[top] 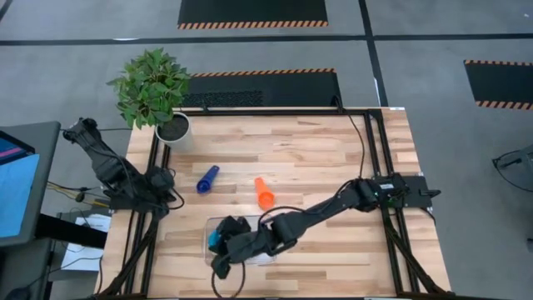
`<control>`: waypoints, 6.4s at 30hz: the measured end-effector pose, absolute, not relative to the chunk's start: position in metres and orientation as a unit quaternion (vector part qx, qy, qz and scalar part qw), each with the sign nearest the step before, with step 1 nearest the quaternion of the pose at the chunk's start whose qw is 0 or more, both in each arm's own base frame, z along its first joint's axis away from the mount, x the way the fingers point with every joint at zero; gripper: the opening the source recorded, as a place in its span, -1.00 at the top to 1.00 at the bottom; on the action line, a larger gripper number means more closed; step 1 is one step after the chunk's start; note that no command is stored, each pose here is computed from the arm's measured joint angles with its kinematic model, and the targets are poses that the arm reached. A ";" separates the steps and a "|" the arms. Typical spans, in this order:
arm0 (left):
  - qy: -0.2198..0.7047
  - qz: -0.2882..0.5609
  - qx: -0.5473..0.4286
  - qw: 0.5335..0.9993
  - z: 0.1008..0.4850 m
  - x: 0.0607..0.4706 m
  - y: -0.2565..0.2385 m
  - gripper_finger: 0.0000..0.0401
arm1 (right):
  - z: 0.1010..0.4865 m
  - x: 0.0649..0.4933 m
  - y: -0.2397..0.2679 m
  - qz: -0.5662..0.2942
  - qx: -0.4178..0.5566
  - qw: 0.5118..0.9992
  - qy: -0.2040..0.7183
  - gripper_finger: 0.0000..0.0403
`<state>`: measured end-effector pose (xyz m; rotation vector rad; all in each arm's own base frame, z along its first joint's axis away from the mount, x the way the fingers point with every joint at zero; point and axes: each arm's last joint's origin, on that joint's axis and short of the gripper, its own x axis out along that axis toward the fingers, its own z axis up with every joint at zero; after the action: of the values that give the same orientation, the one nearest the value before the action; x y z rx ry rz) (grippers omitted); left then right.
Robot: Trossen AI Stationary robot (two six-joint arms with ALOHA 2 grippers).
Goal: Nest measuring cups in basket
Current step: Stack the light blue measuring cup on top of the green measuring cup into the transparent bin
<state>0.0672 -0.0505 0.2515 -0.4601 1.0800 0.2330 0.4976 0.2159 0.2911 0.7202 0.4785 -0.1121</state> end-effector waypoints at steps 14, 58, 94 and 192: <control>0.493 0.116 -0.183 0.843 0.242 0.101 -0.079 1.00 | 0.272 0.489 0.218 -0.117 0.361 0.879 0.290 0.95; 0.515 0.032 -0.163 0.841 0.199 0.159 -0.143 1.00 | 0.222 0.513 0.216 -0.134 0.396 0.864 0.281 0.95; 0.501 0.033 -0.161 0.850 0.199 0.166 -0.141 1.00 | 0.220 0.511 0.218 -0.127 0.393 0.861 0.297 0.94; 0.525 0.020 -0.143 0.839 0.197 0.163 -0.140 1.00 | 0.221 0.495 0.220 -0.066 0.381 0.813 0.436 0.78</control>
<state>0.1633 -0.1400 0.1971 -0.3018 1.1112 0.0427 0.4952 0.2197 0.2208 0.8138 0.9305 -0.1404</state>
